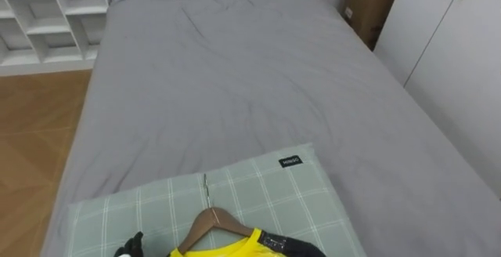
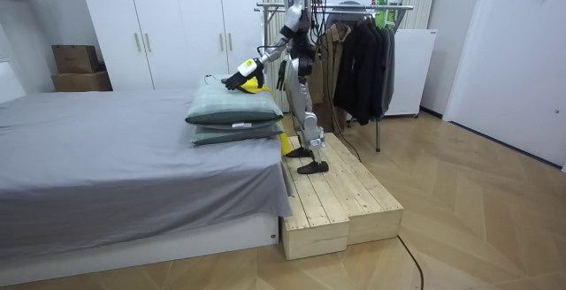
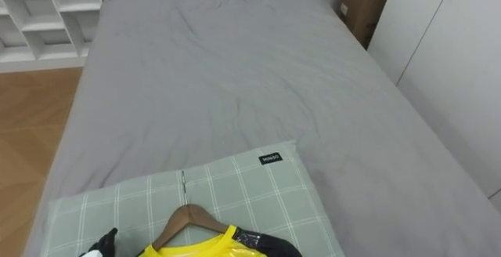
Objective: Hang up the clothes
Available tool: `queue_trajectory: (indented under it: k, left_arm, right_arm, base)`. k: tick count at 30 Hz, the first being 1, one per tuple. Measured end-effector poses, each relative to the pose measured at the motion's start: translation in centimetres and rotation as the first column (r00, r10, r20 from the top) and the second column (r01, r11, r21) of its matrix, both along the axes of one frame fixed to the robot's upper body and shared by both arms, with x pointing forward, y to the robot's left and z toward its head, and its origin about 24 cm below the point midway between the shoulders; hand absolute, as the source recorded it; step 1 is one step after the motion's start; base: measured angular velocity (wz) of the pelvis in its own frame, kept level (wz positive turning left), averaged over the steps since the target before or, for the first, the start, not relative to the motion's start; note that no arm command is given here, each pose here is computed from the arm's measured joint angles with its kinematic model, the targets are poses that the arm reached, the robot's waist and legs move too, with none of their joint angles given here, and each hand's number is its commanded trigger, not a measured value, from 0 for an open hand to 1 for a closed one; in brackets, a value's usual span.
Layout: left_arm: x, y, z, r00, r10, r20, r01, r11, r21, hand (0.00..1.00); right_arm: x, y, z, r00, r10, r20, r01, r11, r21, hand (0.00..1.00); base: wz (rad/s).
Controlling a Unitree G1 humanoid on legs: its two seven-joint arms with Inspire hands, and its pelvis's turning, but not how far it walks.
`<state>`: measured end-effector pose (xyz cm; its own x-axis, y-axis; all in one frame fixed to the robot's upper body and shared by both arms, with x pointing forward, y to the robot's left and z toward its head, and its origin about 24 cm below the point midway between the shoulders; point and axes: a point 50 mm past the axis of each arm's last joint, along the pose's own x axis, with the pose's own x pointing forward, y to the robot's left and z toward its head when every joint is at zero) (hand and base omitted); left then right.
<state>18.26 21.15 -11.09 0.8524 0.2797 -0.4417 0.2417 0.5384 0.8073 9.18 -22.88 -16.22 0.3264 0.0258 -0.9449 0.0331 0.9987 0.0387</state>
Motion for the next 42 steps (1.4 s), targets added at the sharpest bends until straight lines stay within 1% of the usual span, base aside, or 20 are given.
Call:
queue_trajectory:
  k: [4, 9, 15, 20, 28, 31, 33, 42]
  left_arm:
    - [0.2, 0.1, -0.2, 1.0, 0.004, -0.02, -0.004, 1.0, 0.007, 0.0]
    - [0.8, 0.1, 0.0, 1.0, -0.001, -0.01, 0.001, 1.0, 0.004, 0.0]
    - [1.3, 0.2, 0.0, 1.0, 0.022, -0.022, -0.022, 1.0, -0.016, 0.0]
    - [1.8, 0.3, 0.0, 0.999, 0.017, -0.04, -0.017, 1.0, -0.016, 0.0]
    - [2.1, 0.2, 0.3, 1.0, 0.01, -0.026, -0.011, 1.0, -0.015, 0.0]
    - [2.3, -0.1, 0.4, 1.0, -0.02, -0.017, 0.02, 1.0, 0.003, 0.0]
    - [2.4, -0.5, 0.5, 0.998, -0.067, -0.01, 0.067, 0.997, 0.025, 0.0]
    - [2.6, -1.5, 0.6, 0.991, -0.133, 0.009, 0.133, 0.99, 0.055, 0.0]
  right_arm:
    - [0.0, 0.1, 0.0, 1.0, 0.013, -0.003, -0.013, 1.0, 0.002, 0.0]
    - [0.3, 0.1, 0.0, 1.0, 0.02, 0.0, -0.02, 1.0, 0.004, 0.0]
    - [1.0, 0.2, 0.2, 0.998, 0.069, 0.002, -0.069, 0.998, -0.013, 0.0]
    - [1.4, 0.3, 0.2, 0.995, 0.097, 0.006, -0.097, 0.995, -0.025, 0.0]
    - [1.8, 0.3, 0.3, 0.994, 0.106, 0.014, -0.106, 0.994, -0.015, 0.0]
    - [1.9, 0.4, 0.3, 0.992, 0.122, 0.014, -0.122, 0.993, -0.011, 0.0]
    - [2.0, 0.5, 0.4, 0.992, 0.125, 0.017, -0.125, 0.992, -0.01, 0.0]
    - [2.1, 0.5, 0.4, 0.992, 0.126, 0.02, -0.126, 0.992, -0.009, 0.0]
  base:
    - [-0.02]
    - [-0.01]
    - [-0.07]
    - [-0.01]
    - [0.0]
    - [0.0]
    - [0.0]
    - [0.0]
